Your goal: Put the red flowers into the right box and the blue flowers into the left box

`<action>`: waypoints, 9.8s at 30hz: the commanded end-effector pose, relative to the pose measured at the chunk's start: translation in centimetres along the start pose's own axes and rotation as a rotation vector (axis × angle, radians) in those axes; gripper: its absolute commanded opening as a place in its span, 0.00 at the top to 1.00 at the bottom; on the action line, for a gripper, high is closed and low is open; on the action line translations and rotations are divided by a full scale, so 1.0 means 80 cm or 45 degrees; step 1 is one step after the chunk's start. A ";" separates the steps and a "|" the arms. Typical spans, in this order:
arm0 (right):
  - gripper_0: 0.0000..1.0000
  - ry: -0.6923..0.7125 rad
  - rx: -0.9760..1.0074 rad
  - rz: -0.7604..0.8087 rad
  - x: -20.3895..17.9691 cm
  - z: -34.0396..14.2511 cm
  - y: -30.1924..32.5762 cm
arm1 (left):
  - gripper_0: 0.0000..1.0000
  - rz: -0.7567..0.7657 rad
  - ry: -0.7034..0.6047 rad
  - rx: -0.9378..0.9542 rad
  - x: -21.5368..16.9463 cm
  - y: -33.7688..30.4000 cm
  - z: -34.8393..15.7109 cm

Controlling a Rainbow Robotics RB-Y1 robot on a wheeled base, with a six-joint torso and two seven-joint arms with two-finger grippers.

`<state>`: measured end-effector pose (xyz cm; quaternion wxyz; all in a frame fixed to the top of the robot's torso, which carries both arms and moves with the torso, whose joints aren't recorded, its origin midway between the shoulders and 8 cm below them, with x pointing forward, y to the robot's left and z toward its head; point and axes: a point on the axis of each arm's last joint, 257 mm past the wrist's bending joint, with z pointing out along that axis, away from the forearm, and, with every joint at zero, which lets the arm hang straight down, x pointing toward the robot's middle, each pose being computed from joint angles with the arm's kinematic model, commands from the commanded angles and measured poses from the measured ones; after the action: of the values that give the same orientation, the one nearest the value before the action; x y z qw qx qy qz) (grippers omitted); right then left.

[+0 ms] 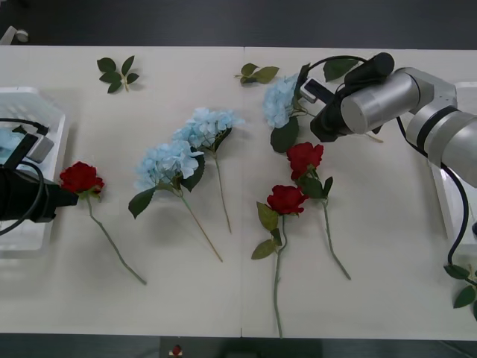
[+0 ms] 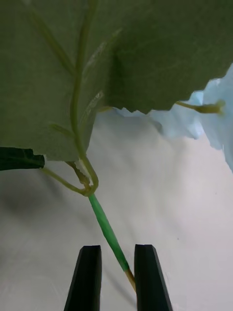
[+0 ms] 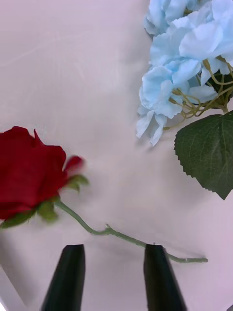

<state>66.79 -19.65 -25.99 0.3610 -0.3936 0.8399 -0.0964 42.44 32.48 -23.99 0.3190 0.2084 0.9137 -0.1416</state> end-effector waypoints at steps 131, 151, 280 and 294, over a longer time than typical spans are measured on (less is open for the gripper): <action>1.00 -1.304 -1.319 0.533 -0.208 -0.400 0.214 | 1.00 0.109 -0.955 0.941 -0.202 -0.439 0.088; 0.24 -1.295 -1.271 0.538 -0.206 -0.394 0.204 | 1.00 -0.033 -0.958 0.962 -0.203 -0.386 0.065; 1.00 0.146 -0.151 0.539 0.099 -0.255 -0.081 | 0.00 -0.165 0.009 -0.363 0.043 -0.023 0.025; 1.00 0.347 0.309 0.697 0.253 -0.296 -0.271 | 0.00 -0.341 -0.125 -0.564 0.039 0.045 0.043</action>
<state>54.24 -49.89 -11.30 0.2879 -0.0963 0.9437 -0.1317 42.24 34.77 -30.29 0.3593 0.0508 0.9317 0.0185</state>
